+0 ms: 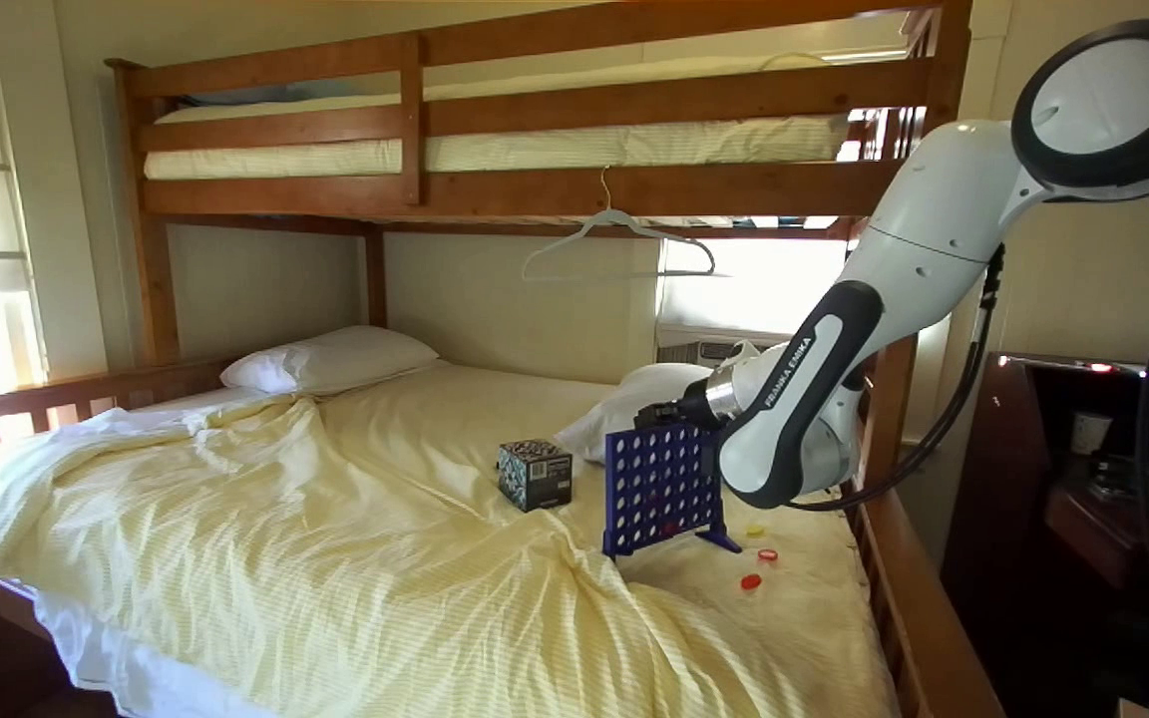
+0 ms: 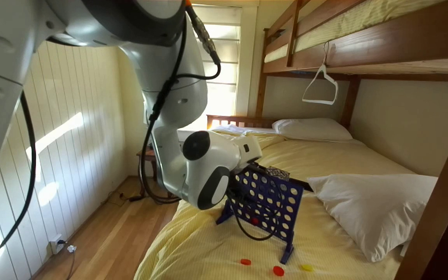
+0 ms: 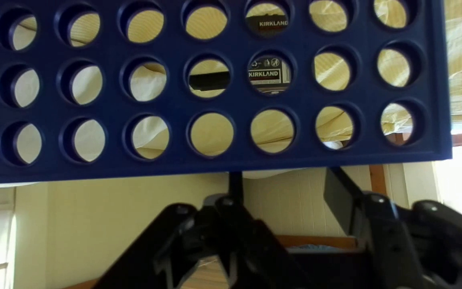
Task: Put one orange chip in the blue gameboard.
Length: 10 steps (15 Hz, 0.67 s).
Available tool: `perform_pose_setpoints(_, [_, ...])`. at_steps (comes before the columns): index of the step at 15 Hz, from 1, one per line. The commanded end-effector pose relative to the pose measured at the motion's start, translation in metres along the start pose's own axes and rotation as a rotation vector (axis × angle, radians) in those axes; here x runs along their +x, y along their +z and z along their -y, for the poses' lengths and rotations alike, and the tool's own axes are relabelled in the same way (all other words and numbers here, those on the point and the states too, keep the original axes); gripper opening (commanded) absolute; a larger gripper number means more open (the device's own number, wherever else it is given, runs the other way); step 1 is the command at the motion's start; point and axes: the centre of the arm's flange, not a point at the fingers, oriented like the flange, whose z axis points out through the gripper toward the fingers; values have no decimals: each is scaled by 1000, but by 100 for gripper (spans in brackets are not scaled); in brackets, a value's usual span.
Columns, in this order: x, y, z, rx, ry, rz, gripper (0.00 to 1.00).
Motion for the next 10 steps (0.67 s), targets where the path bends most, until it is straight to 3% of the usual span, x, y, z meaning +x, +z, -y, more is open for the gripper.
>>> perform_pose_setpoints(1, [-11, -8, -4, 8, 1, 68, 88])
perform_pose_setpoints(3, [-11, -9, -3, 12, 1, 68, 99])
perform_pose_setpoints(10, [-7, -13, -2, 39, 24, -11, 100])
